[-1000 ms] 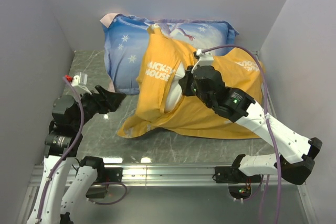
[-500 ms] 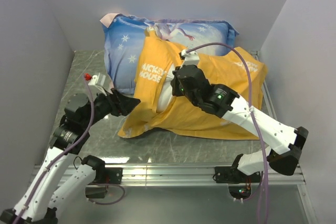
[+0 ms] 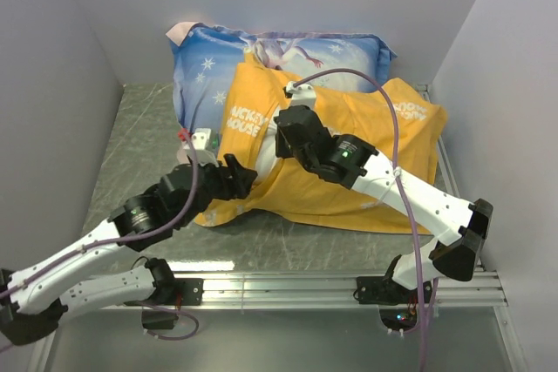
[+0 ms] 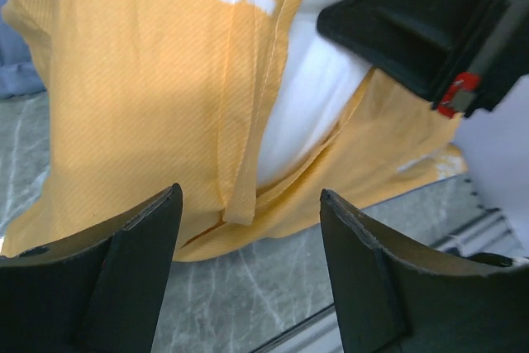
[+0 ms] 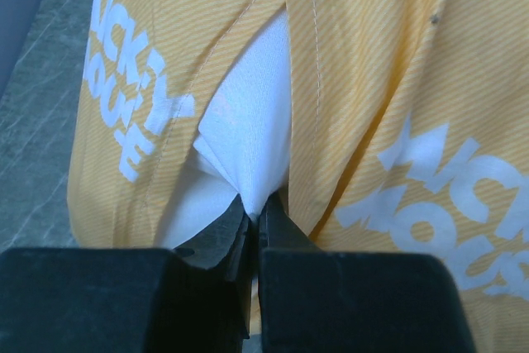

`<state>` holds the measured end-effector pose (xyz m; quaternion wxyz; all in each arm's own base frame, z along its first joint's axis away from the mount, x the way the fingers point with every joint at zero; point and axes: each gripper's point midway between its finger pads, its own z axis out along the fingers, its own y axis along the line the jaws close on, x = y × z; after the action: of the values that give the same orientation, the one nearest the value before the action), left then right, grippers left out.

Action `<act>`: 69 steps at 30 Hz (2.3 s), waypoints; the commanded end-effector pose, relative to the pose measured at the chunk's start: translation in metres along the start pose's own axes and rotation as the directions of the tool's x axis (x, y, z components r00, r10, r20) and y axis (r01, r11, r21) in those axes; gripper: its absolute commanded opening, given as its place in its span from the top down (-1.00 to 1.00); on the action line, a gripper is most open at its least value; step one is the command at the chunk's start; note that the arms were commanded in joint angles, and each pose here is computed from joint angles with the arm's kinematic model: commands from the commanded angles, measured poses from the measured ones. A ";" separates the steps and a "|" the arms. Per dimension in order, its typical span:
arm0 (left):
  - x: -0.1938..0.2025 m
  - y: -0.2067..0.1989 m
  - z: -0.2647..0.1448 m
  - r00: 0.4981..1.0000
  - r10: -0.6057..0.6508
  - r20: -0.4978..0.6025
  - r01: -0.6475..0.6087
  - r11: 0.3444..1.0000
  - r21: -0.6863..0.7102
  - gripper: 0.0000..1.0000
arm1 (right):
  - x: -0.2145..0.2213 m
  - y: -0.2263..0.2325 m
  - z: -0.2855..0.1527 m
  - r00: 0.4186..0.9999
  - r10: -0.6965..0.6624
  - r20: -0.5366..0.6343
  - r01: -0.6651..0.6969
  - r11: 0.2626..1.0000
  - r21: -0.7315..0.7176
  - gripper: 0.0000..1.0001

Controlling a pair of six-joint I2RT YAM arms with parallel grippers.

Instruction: Remove the pillowcase from the pillow

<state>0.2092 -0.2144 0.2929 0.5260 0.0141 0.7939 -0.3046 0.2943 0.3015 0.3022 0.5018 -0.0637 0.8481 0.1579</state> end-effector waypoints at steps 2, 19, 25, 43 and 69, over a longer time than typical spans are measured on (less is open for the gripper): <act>0.000 0.006 0.011 0.997 0.061 0.056 -0.051 0.984 -0.172 -0.45 | -0.055 0.006 -0.016 0.984 0.091 0.154 -0.090 0.996 -0.017 1.00; -0.021 0.078 -0.013 0.983 0.042 0.177 0.059 0.845 -0.531 0.98 | -0.051 -0.016 -0.074 0.966 0.160 0.205 -0.141 0.984 -0.108 1.00; -0.040 0.119 -0.018 0.969 -0.041 0.243 0.164 0.843 -0.512 0.99 | -0.062 -0.034 -0.109 0.942 0.215 0.256 -0.179 0.971 -0.159 1.00; -0.003 0.131 0.019 0.954 -0.243 0.177 0.286 0.914 -0.289 0.10 | -0.059 -0.031 -0.129 0.946 0.236 0.224 -0.165 0.941 -0.295 1.00; -0.073 0.082 0.036 0.969 -0.175 0.176 0.202 0.968 -0.146 -0.67 | 0.065 -0.013 -0.100 0.979 0.195 0.053 -0.171 0.938 -0.302 1.00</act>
<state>0.2883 -0.1389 0.2932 0.5348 -0.1283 0.7939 -0.2595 0.1738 0.2697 0.2656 0.4685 -0.0954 0.8183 0.3191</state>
